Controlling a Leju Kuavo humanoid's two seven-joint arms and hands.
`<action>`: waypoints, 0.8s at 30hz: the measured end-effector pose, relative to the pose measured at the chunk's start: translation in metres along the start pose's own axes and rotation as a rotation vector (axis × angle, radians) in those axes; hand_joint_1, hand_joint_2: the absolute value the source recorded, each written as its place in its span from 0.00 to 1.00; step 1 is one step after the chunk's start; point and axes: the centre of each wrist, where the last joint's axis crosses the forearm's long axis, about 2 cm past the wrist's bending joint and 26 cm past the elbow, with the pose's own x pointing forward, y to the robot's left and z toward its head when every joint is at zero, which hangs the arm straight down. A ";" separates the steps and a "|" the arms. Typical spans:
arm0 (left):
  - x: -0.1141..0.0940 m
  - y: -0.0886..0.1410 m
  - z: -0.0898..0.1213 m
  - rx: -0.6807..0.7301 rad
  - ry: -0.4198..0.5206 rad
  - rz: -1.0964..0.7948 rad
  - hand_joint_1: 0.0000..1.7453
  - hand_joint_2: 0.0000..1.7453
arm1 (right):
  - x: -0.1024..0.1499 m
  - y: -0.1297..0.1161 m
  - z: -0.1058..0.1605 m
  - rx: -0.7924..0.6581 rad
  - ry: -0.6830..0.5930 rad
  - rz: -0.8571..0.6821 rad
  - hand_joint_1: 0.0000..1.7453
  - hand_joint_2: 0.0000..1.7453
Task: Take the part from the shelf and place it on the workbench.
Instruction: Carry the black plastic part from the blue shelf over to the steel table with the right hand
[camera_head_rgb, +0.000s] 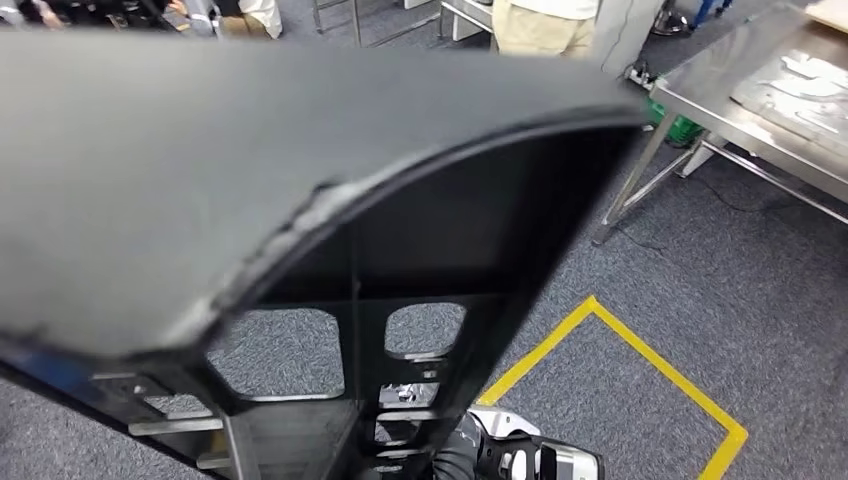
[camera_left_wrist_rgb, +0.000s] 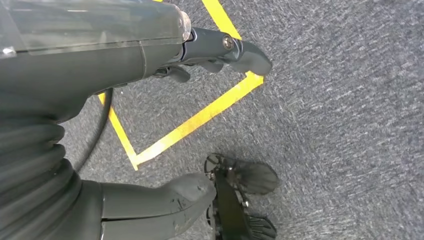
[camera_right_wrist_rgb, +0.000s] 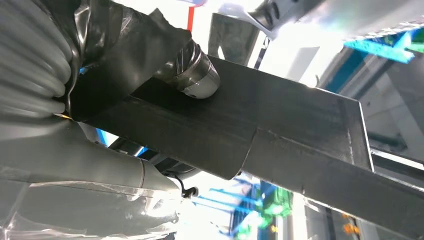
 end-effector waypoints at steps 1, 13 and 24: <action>-0.001 0.000 0.000 0.001 0.002 0.002 0.00 1.00 | 0.000 0.000 0.000 -0.001 -0.001 -0.001 1.00 1.00; 0.000 -0.002 0.000 -0.017 -0.013 -0.003 0.00 1.00 | -0.001 -0.002 -0.002 -0.002 0.001 -0.008 1.00 1.00; -0.001 -0.002 0.000 -0.002 -0.036 -0.012 0.00 1.00 | -0.001 -0.001 0.001 -0.032 -0.012 -0.042 1.00 1.00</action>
